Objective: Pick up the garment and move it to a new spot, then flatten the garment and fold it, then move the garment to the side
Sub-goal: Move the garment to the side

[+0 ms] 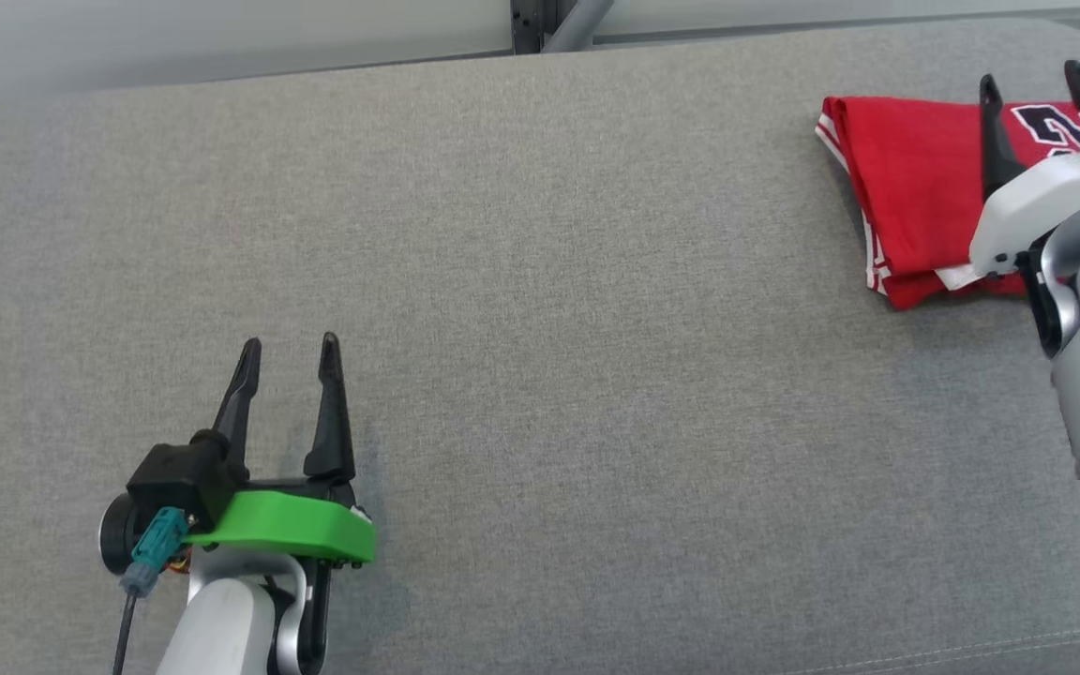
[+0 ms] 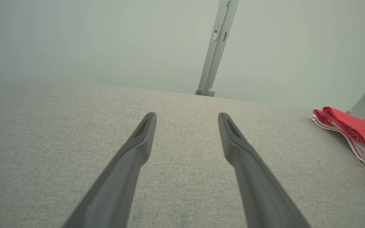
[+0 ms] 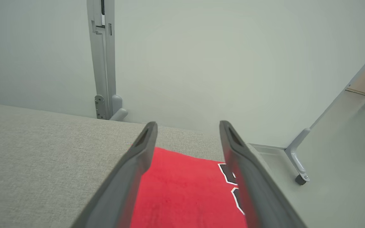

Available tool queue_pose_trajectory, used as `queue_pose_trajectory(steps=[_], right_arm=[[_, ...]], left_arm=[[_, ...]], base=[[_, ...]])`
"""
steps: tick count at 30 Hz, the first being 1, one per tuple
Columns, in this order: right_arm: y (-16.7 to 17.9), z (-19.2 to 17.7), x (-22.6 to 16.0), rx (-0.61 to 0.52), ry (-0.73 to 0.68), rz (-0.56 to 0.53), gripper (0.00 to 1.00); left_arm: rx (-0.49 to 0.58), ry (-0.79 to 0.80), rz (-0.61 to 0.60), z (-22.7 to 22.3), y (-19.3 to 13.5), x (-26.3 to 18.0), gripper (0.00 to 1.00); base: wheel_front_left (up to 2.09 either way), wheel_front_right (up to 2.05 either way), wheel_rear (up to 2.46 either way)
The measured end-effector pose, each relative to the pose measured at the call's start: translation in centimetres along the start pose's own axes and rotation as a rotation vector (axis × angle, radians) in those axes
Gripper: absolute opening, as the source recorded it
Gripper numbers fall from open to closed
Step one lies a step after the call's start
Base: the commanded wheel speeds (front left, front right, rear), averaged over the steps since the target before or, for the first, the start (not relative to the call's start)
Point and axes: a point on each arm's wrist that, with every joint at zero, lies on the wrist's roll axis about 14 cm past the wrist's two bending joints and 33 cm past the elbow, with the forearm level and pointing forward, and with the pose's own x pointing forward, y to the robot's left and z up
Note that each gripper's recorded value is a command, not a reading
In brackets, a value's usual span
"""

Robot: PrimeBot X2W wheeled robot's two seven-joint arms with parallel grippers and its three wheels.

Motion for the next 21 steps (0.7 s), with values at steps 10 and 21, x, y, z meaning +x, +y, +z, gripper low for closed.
queue_pose_trajectory(steps=[10,21], right_arm=[[3.8,1.8,-5.3,0.156,-0.129,0.055,1.00],[7.9,1.8,-12.3,0.279,-0.207,0.082,1.00]], left_arm=[[0.041,-0.025,0.054,1.3,1.1,-2.6,1.00],[0.054,-0.021,0.090,1.3,1.7,-5.4,1.00]], base=[[0.00,0.00,0.00],[0.00,0.00,0.00]])
